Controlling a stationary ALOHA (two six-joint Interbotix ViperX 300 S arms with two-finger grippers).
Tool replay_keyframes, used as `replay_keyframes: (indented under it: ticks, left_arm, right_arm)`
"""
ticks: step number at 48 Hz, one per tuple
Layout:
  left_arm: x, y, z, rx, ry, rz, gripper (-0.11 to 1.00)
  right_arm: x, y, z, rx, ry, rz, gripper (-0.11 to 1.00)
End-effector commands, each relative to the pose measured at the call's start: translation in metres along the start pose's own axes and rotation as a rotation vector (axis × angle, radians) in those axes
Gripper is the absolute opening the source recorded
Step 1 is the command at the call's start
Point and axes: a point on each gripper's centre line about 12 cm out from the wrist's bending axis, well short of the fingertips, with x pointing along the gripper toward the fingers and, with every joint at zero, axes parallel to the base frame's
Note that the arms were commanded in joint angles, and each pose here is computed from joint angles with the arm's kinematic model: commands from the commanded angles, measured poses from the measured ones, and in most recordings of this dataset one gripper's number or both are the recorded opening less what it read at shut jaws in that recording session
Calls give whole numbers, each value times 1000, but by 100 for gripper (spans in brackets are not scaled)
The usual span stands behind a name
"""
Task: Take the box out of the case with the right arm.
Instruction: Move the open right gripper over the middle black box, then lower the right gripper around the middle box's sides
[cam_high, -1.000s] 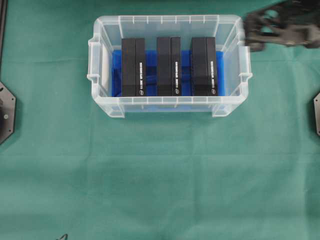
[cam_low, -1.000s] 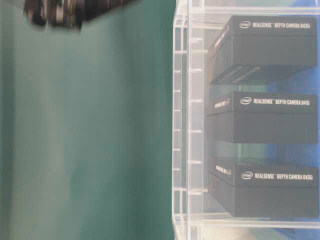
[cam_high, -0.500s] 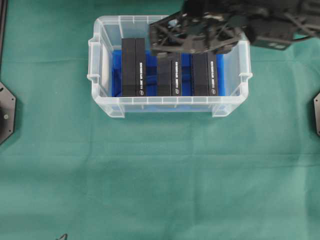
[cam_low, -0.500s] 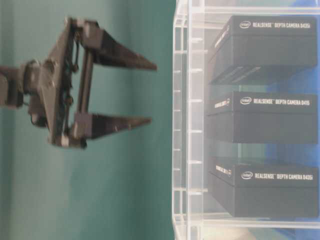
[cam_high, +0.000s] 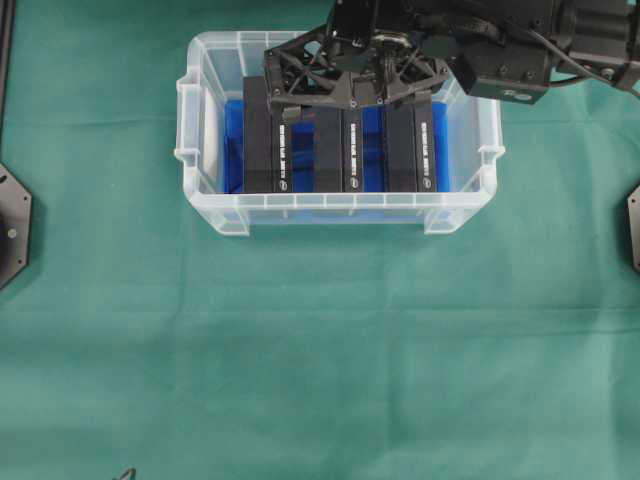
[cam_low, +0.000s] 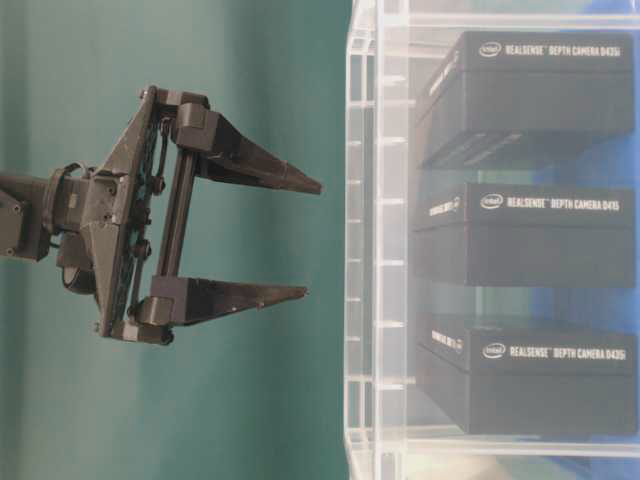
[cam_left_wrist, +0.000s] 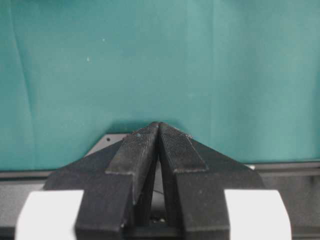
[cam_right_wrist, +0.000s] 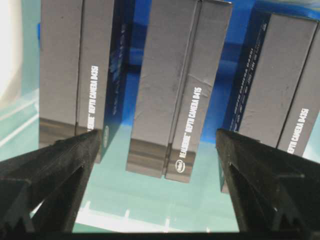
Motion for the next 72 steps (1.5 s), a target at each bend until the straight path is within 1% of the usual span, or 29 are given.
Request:
replay_keyframes:
  ticks: [1, 8, 18, 28, 72]
  left_arm:
    - [-4, 0, 3, -2, -17, 0, 0]
    - [-4, 0, 3, -2, -15, 0, 0]
    - [-4, 0, 3, -2, -17, 0, 0]
    - [-4, 0, 3, -2, -15, 0, 0]
    - [-4, 0, 3, -3, -17, -2, 0]
  right_arm:
    - [-14, 4, 2, -3, -11, 46, 95]
    - [-13, 6, 1, -8, -11, 57, 95]
    - [-11, 5, 3, -6, -11, 49, 95]
    - [-10, 5, 4, -23, -12, 47, 95]
    - [-4, 6, 5, -26, -15, 35, 95]
